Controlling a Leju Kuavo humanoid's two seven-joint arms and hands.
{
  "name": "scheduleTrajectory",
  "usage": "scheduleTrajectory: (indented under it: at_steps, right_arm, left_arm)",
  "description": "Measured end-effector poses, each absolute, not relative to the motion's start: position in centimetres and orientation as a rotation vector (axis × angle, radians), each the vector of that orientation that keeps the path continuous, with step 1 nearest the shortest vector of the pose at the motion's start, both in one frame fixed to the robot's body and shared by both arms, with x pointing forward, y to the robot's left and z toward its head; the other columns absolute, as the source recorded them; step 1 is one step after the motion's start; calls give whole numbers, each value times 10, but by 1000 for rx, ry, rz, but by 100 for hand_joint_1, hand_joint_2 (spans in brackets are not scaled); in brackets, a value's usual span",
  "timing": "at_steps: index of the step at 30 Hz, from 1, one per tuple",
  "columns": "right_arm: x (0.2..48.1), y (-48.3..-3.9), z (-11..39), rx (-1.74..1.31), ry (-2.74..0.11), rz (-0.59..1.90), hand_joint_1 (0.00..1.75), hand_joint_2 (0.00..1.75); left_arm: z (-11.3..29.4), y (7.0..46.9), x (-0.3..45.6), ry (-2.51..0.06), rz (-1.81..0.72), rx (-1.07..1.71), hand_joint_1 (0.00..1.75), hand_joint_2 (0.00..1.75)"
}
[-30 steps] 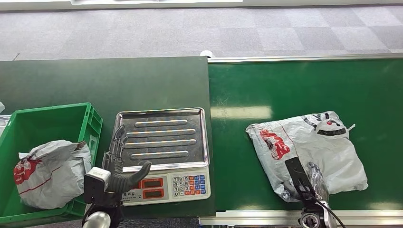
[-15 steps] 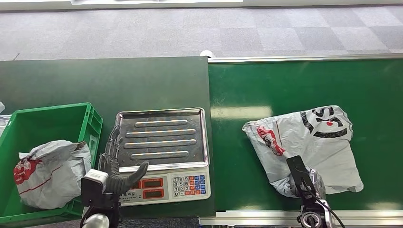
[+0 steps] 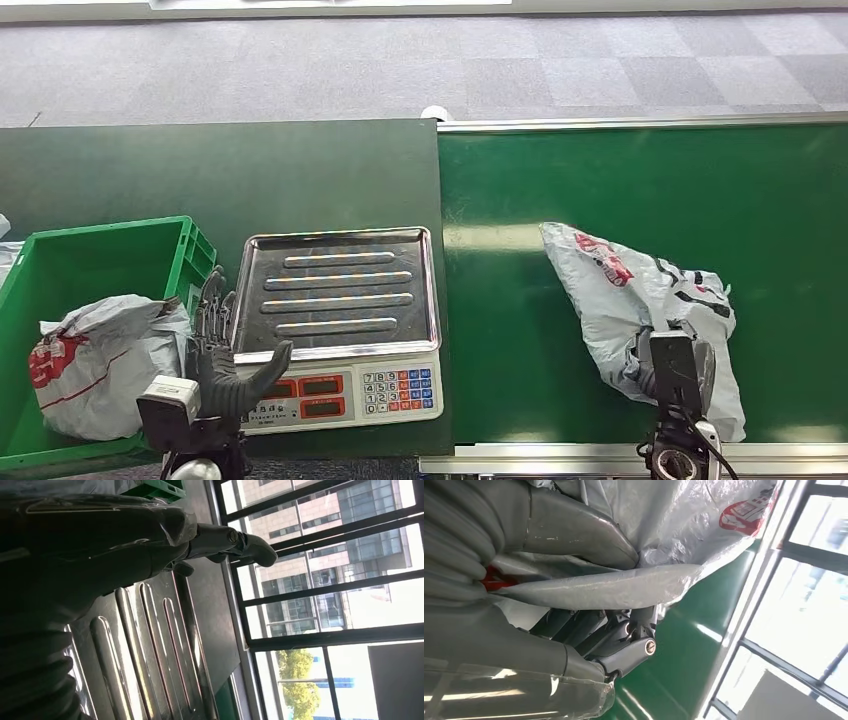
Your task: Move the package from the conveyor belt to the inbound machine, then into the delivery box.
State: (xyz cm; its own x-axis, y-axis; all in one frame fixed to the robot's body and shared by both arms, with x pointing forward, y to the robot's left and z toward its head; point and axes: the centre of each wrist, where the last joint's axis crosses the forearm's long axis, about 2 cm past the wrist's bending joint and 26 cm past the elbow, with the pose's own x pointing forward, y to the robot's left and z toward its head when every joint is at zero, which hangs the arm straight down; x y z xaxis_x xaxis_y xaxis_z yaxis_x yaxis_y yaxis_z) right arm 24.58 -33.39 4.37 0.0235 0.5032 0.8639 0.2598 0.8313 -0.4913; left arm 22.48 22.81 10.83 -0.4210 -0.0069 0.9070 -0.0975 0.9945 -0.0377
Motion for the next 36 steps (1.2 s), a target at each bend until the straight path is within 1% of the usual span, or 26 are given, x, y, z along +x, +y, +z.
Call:
scheduleTrajectory:
  at_steps: [5, 8, 15, 17, 22, 25, 28, 32, 36]
  right_arm:
    - [242, -334, 62, -631, -1765, 141, 175, 175]
    - [243, -331, 78, -650, -1896, 149, 175, 175]
    - [257, -306, 118, -672, -2134, 340, 175, 175]
    - [263, -297, 127, -665, -2179, 412, 175, 175]
    - [271, -284, 138, -642, -2238, 500, 175, 175]
    - [278, -277, 145, -672, -2252, 662, 175, 175]
    - [293, -259, 153, -669, -2263, 864, 175, 175]
    - [318, -226, 159, -645, -2260, 1132, 175, 175]
    - [338, -185, 151, -530, -2237, 1402, 175, 175]
  left_arm:
    - [109, 227, 226, -2038, 147, 83, 0, 175]
    - [110, 226, 226, -2058, 184, 78, 0, 175]
    - [111, 224, 227, -2078, 261, 70, 0, 175]
    - [112, 224, 228, -2079, 274, 65, 0, 175]
    - [113, 224, 229, -2084, 282, 60, 0, 175]
    - [114, 225, 231, -2089, 290, 51, 0, 175]
    - [115, 225, 233, -2097, 305, 47, 0, 175]
    - [117, 225, 239, -2104, 313, 34, 0, 175]
    - [122, 221, 248, -2113, 303, 9, 0, 175]
